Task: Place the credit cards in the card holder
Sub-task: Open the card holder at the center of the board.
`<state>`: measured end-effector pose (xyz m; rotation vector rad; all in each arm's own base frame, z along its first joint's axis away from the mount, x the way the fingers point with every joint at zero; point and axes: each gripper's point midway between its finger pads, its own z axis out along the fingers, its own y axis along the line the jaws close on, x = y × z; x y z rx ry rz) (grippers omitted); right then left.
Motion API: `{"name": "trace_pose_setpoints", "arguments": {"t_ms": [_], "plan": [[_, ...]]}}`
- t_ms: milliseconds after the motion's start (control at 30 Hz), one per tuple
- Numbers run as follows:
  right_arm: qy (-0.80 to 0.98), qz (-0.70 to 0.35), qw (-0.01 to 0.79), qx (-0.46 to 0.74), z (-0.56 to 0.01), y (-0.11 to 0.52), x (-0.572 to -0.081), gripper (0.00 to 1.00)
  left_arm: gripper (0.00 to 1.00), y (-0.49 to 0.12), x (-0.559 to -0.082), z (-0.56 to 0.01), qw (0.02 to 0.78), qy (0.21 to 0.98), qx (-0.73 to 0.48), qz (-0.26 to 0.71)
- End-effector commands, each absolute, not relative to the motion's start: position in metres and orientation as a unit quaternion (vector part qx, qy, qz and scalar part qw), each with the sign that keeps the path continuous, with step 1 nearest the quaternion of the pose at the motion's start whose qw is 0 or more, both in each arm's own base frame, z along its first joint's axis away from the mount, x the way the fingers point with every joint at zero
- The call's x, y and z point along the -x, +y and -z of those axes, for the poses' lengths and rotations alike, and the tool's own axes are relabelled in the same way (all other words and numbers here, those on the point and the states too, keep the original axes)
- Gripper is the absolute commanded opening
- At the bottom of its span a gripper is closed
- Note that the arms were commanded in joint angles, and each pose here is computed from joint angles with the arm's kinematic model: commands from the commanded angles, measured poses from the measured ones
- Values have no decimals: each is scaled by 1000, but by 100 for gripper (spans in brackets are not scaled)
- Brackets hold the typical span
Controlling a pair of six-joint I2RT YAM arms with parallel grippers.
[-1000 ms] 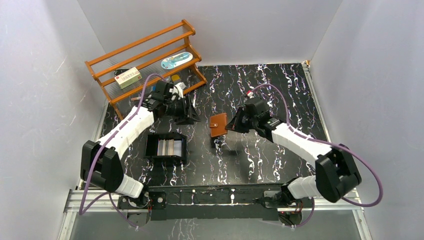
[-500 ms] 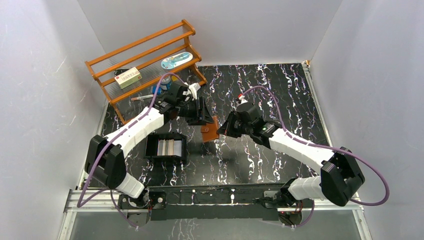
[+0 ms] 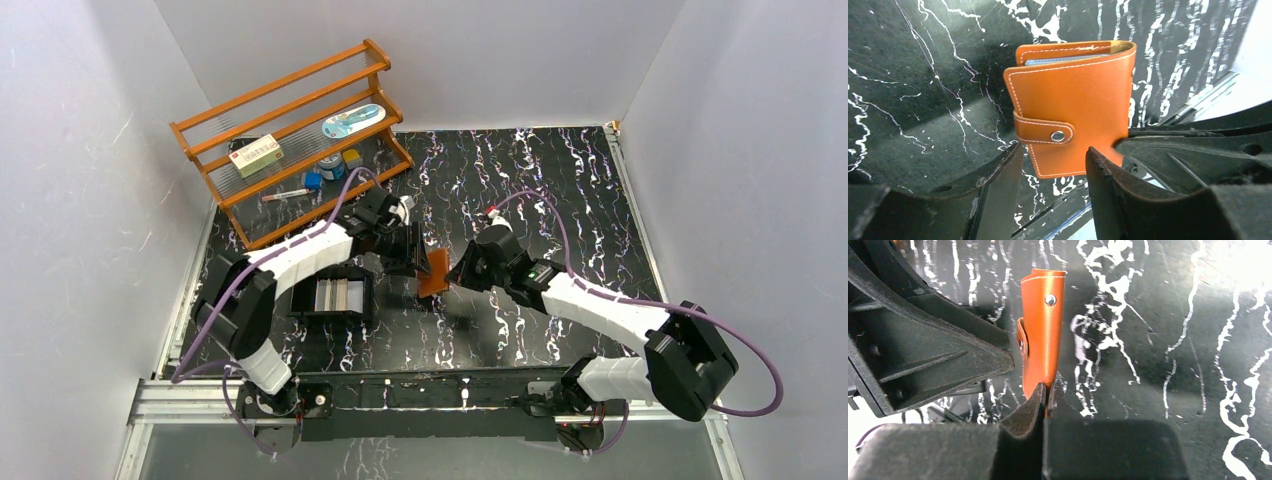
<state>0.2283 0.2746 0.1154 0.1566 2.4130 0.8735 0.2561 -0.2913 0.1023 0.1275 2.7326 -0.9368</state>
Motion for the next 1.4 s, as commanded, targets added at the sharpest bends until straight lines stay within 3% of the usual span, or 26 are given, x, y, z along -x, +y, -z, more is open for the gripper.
{"name": "trace_pose_setpoints", "arguments": {"t_ms": [0, 500, 700, 1167, 1233, 1367], "plan": [[892, -326, 303, -80, -106, 269, -234, 0, 47, -300, -252, -87, 118, 945, -55, 299], [898, -328, 280, -90, -74, 260, -217, 0, 49, -331, -243, -52, 106, 953, -95, 269], [898, -329, 278, -86, -73, 260, -216, 0, 45, -324, -245, -37, 117, 968, -117, 190], [903, -322, 271, -85, -63, 257, -212, 0, 21, -298, -261, -38, 171, 974, -128, 74], [904, -321, 269, -85, -61, 256, -210, 0, 22, -300, -262, -40, 172, 973, -130, 79], [904, -322, 266, -89, -58, 254, -208, 0, 36, -318, -260, -59, 181, 963, -147, 132]]}}
